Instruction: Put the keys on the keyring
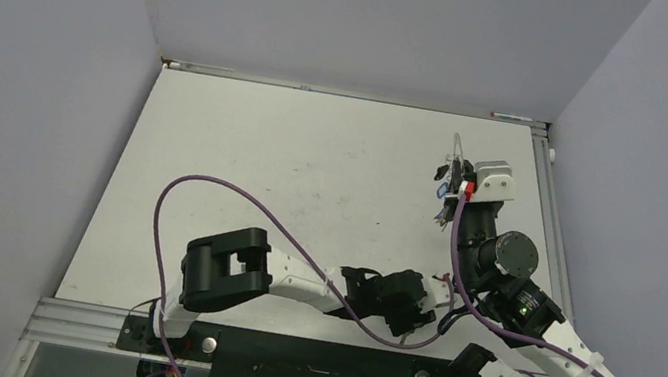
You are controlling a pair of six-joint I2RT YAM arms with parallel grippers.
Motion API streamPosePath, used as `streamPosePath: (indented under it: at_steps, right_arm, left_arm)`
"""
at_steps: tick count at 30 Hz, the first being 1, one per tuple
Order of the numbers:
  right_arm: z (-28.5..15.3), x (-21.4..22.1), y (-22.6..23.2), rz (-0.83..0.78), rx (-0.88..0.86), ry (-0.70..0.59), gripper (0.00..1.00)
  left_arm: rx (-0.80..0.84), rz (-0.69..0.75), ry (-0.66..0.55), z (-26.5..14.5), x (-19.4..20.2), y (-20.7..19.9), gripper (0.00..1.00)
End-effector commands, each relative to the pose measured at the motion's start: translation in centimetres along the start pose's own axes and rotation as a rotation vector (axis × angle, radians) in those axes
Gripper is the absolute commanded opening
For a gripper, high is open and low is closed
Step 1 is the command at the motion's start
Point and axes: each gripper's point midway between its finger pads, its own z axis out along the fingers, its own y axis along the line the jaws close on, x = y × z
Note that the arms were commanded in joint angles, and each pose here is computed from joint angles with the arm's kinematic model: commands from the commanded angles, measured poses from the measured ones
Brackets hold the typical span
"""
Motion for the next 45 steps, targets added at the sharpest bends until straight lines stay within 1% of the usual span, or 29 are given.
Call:
streamPosePath:
  at_steps: [1, 6, 12, 13, 15, 17, 18, 19, 22, 27, 33, 36, 40, 43, 45]
  right_arm:
    - [-0.2, -2.4, -1.3, 0.058, 0.029, -0.054, 0.05]
    - [-0.3, -2.4, -1.3, 0.059, 0.028, -0.055, 0.05]
    - [-0.3, -2.4, -1.2, 0.060, 0.020, -0.057, 0.05]
    - [-0.3, -2.4, -1.2, 0.059, 0.021, -0.056, 0.05]
    - [-0.4, -2.4, -1.2, 0.059, 0.020, -0.057, 0.05]
    - [-0.4, -2.4, -1.2, 0.059, 0.019, -0.058, 0.05]
    - [-0.4, -2.5, -1.3, 0.061, 0.019, -0.059, 0.05]
    - [-0.4, -2.4, -1.2, 0.059, 0.019, -0.057, 0.05]
    - [-0.4, -2.4, -1.1, 0.060, 0.014, -0.059, 0.05]
    - [-0.3, -2.2, -0.9, 0.055, 0.008, -0.054, 0.05]
    - [-0.3, -1.9, -0.6, 0.050, -0.002, -0.048, 0.05]
    - [-0.3, -1.8, -0.4, 0.050, -0.007, -0.045, 0.05]
    - [-0.1, -1.5, 0.1, 0.046, -0.020, -0.038, 0.05]
    - [0.1, -1.1, 0.6, 0.041, -0.031, -0.029, 0.05]
    - [0.2, -1.0, 0.9, 0.041, -0.040, -0.026, 0.05]
  left_arm:
    - [0.027, 0.016, -0.038, 0.4, -2.0, -1.0, 0.47]
    - [0.007, 0.031, -0.019, 1.0, -1.3, -1.0, 0.43]
    - [-0.029, 0.040, -0.002, 2.0, -0.1, -0.6, 0.33]
    - [-0.038, 0.041, 0.004, 2.1, 0.1, -0.5, 0.30]
    - [-0.044, 0.042, 0.016, 2.2, 0.5, -0.4, 0.19]
    - [-0.045, 0.041, 0.021, 2.1, 0.8, -0.3, 0.06]
    - [-0.045, 0.039, 0.023, 2.1, 0.9, -0.3, 0.02]
    - [-0.047, 0.035, 0.023, 2.0, 0.9, -0.3, 0.00]
    - [-0.058, 0.030, 0.008, 1.3, 0.7, 0.0, 0.00]
    - [-0.059, 0.025, -0.057, -0.8, -1.1, 0.1, 0.00]
    - [-0.063, -0.012, -0.154, -4.8, -3.2, 0.7, 0.00]
    - [-0.063, -0.023, -0.190, -6.9, -3.4, 1.1, 0.00]
    - [-0.125, -0.061, -0.193, -9.3, -1.6, 3.0, 0.00]
    - [-0.187, -0.101, -0.170, -10.4, 0.9, 4.6, 0.00]
    - [-0.250, -0.130, -0.132, -10.9, 3.2, 5.8, 0.00]
